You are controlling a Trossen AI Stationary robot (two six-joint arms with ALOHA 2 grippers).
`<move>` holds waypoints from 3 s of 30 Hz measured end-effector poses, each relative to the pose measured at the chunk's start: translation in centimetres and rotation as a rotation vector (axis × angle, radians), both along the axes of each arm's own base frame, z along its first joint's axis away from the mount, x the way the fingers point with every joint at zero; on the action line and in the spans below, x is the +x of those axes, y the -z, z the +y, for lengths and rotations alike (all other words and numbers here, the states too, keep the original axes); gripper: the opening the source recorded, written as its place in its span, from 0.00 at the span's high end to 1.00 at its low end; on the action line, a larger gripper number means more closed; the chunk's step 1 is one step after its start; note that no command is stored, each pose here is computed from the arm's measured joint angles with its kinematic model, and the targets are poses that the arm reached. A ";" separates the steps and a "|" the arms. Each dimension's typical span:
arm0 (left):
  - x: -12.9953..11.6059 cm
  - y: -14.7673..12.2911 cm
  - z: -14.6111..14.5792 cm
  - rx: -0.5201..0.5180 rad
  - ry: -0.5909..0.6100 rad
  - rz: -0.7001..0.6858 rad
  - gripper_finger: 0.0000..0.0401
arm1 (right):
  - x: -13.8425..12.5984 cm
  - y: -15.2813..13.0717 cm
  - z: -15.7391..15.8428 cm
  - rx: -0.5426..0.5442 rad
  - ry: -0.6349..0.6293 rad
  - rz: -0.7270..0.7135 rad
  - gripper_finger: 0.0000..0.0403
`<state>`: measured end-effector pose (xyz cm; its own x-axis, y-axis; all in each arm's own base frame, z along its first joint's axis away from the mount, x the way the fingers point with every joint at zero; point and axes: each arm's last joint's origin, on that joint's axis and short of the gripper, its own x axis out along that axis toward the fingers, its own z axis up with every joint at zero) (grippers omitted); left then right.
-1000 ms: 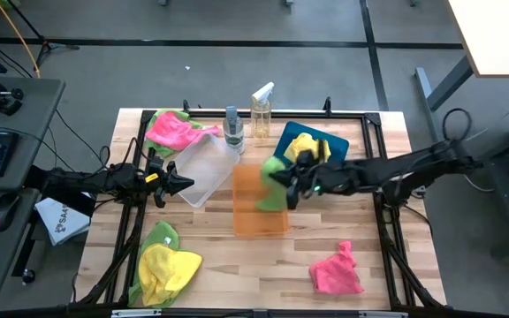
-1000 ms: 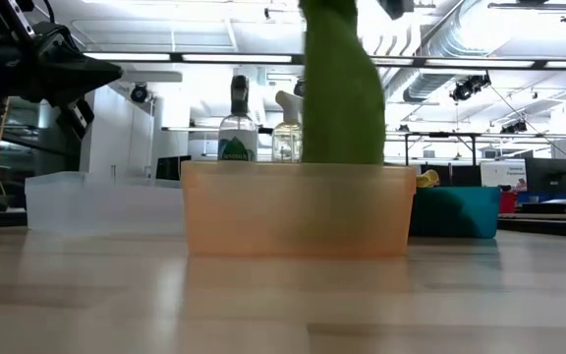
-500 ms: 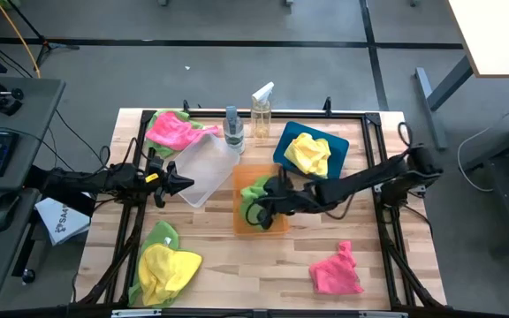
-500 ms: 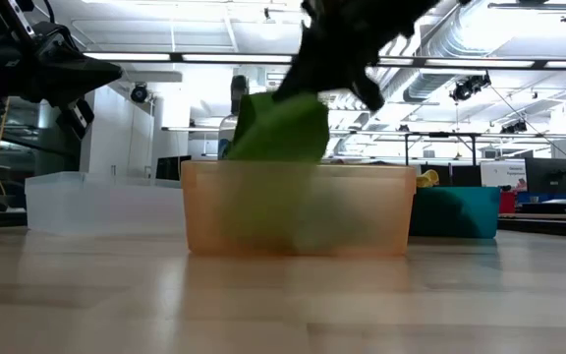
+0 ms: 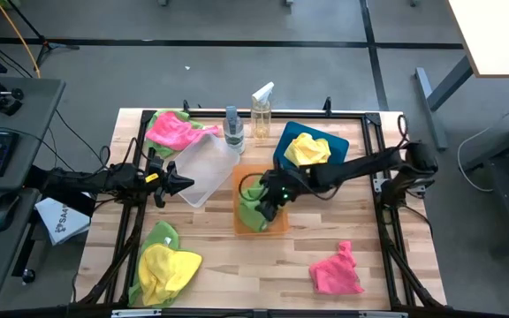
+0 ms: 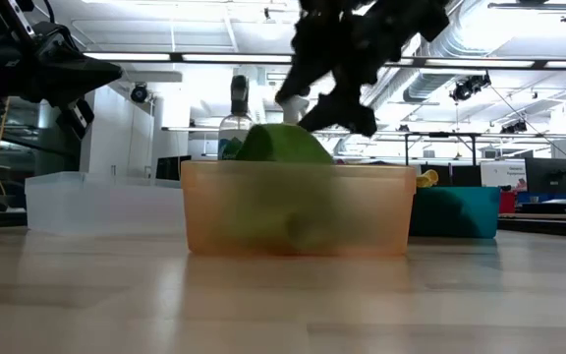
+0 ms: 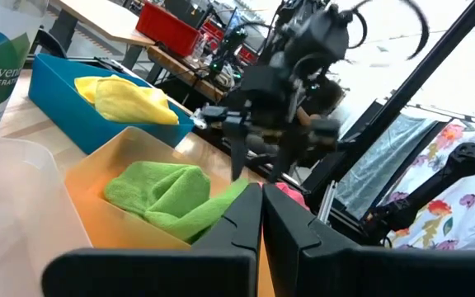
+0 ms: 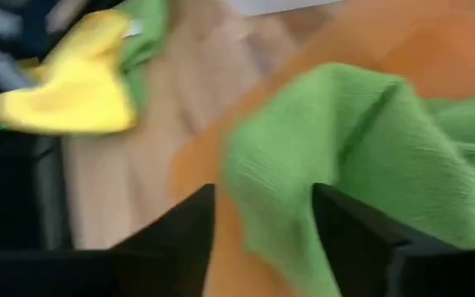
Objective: Sort microfiber towel by color & place in baskets
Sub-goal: Put the top right green microfiber towel into the orange bin, then put the yellow microfiber towel into the blue bin
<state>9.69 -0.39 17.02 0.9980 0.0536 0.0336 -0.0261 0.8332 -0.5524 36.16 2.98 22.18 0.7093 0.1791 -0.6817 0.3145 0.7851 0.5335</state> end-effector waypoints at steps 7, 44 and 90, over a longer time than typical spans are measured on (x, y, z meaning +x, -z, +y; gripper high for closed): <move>0.0 0.0 0.0 0.001 0.000 0.000 1.00 | -2.9 -4.3 -2.0 0.074 -0.011 -0.026 0.27; 7.6 -12.8 -5.8 -0.056 0.414 0.242 0.87 | -12.1 -12.2 2.9 -0.145 0.275 -0.206 0.26; 6.0 -1.9 -24.8 0.091 0.634 1.226 0.77 | -13.8 -10.6 3.7 -0.237 0.216 0.002 0.26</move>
<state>15.68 -25.21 18.96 0.2447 -0.3711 -0.8958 -0.0580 0.9166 -0.3956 22.31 6.68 32.73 0.7123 -0.1393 -0.6879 0.4880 0.8028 0.3427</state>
